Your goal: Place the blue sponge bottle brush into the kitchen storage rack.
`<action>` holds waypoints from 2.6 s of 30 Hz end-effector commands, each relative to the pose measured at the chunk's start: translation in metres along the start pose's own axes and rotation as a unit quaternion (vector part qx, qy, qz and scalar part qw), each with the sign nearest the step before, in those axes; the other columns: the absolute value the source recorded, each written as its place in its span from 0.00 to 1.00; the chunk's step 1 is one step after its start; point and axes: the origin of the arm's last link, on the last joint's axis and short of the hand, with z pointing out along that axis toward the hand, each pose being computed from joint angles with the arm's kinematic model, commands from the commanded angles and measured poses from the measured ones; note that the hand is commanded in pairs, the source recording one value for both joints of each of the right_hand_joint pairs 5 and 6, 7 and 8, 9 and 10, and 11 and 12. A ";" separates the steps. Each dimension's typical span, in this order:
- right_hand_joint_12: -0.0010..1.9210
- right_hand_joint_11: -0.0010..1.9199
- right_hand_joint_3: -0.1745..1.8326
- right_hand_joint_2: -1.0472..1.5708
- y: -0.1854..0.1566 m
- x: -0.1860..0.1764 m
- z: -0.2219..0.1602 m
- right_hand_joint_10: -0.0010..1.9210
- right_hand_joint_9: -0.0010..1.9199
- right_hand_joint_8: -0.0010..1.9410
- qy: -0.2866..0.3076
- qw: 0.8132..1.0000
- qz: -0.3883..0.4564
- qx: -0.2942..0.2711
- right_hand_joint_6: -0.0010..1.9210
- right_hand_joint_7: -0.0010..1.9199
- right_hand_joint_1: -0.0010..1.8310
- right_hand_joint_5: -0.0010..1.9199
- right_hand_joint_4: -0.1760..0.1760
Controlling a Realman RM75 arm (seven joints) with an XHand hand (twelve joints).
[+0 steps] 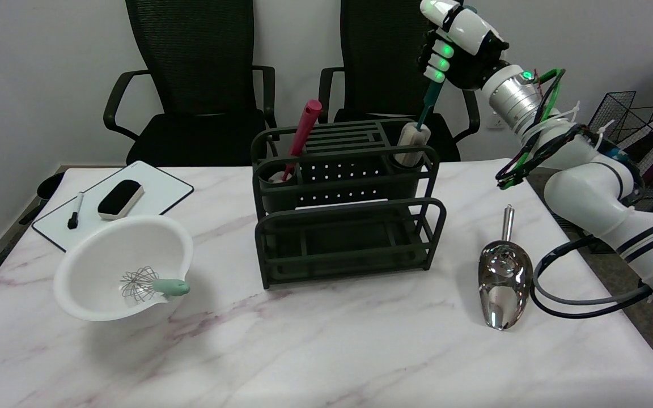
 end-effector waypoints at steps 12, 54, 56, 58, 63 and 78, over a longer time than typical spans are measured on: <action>1.00 1.00 0.28 1.00 0.015 -0.006 0.019 1.00 1.00 0.99 -0.008 1.000 0.005 -0.003 1.00 1.00 0.55 1.00 0.50; 0.84 0.84 0.39 1.00 0.051 0.019 -0.010 0.93 0.93 0.93 0.021 1.000 -0.003 -0.010 0.81 0.94 0.44 0.81 0.50; 0.80 0.80 0.43 1.00 0.053 0.021 -0.013 0.90 0.90 0.91 0.023 1.000 -0.005 -0.010 0.78 0.92 0.43 0.78 0.50; 0.77 0.77 0.46 0.98 0.055 0.022 -0.015 0.88 0.88 0.88 0.024 1.000 -0.005 -0.012 0.76 0.89 0.43 0.76 0.50; 0.66 0.66 0.57 0.86 0.061 0.024 -0.021 0.81 0.81 0.81 0.028 1.000 -0.003 -0.014 0.69 0.82 0.50 0.69 0.50; 0.36 0.36 0.78 0.66 0.045 0.034 -0.029 0.37 0.38 0.44 0.040 0.998 -0.008 0.048 0.31 0.44 0.64 0.31 0.50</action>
